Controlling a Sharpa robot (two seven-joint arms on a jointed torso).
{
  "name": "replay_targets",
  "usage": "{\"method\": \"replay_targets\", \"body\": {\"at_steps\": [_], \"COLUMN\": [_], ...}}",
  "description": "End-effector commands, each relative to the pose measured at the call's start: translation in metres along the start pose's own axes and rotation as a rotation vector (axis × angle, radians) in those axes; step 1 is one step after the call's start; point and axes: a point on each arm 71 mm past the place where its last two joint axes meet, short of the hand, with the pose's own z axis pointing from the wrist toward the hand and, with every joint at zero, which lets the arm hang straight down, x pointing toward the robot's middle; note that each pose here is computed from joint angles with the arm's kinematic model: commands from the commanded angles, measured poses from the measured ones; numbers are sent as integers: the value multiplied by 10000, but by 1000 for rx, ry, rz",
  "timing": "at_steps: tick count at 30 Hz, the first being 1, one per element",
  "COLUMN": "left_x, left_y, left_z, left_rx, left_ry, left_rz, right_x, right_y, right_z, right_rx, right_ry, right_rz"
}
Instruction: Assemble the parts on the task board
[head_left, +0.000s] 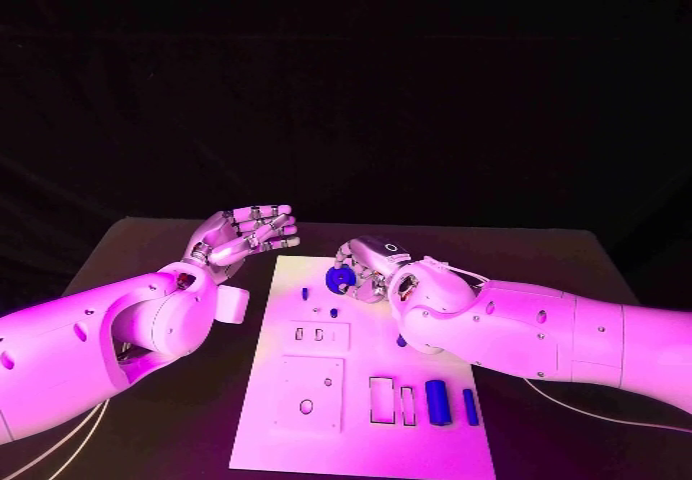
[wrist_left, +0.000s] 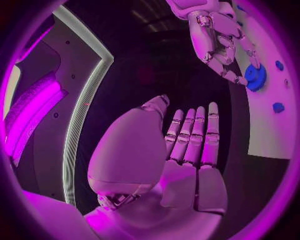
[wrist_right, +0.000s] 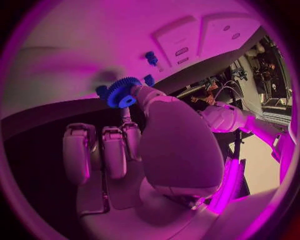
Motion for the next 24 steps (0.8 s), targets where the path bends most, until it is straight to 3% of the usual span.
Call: {"method": "replay_targets", "body": {"at_steps": [1,24], "left_x": [37,45], "left_y": [-11,-10], "left_z": [5,6], "left_rx": [6,5], "left_ry": [21,22], "left_rz": [-14,-15], "right_x": [39,148], "right_y": [6,-19], "right_z": [14,110], "right_rx": [-9,16], "right_ry": [16,37], "right_rz": [-15,-27]}}
